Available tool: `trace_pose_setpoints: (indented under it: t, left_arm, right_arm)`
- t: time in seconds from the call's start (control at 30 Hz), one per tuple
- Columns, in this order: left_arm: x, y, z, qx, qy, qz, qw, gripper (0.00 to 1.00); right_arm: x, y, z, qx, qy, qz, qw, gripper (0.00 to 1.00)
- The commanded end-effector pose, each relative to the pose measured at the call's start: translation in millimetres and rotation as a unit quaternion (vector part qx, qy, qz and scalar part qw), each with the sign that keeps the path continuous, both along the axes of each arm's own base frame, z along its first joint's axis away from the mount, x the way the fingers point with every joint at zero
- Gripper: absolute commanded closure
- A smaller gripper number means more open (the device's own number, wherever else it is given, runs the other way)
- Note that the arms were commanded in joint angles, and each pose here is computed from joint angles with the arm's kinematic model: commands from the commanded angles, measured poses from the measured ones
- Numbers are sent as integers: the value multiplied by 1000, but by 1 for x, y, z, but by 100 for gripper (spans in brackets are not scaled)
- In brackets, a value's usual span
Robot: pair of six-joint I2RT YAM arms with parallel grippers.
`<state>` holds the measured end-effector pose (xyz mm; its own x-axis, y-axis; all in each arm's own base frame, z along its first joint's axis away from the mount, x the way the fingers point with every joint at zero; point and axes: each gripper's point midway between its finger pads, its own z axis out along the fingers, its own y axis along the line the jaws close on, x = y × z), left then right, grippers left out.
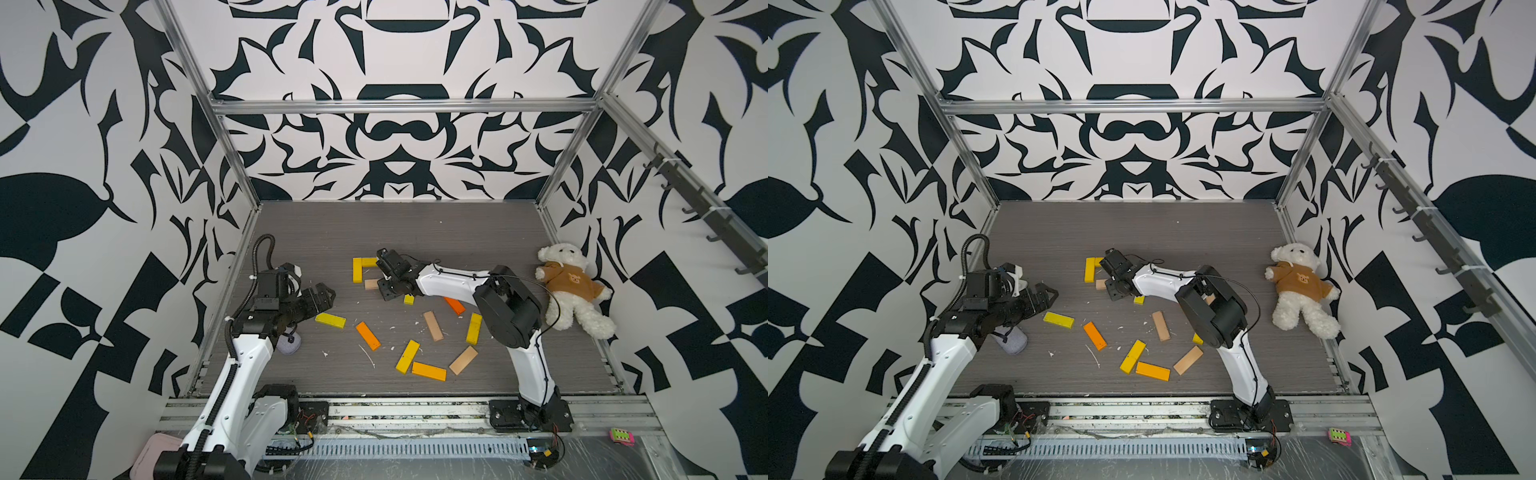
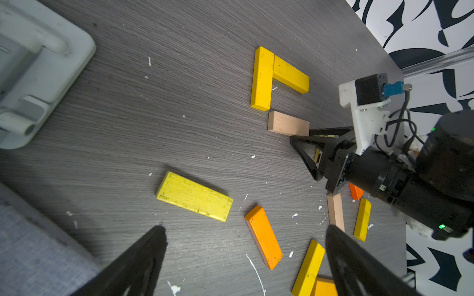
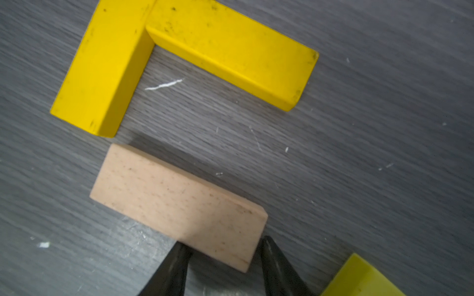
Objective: Assemble the number 8 with building blocks
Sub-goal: Assemble the building block at the center of the board.
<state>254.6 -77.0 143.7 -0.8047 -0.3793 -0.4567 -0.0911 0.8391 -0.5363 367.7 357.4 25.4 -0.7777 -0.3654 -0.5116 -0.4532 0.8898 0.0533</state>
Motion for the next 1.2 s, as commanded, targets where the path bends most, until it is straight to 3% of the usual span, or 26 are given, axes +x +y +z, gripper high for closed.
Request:
trace_pose_setpoints:
  t: [0.0, 1.17]
  left_arm:
    - [-2, -1, -5, -3, 5, -4, 1000, 1]
    - [-2, -2, -5, -4, 2, -7, 1000, 1]
  right_arm:
    - [5, 5, 3, 14, 2, -13, 1000, 50]
    - [5, 13, -2, 38, 12, -71, 997, 42]
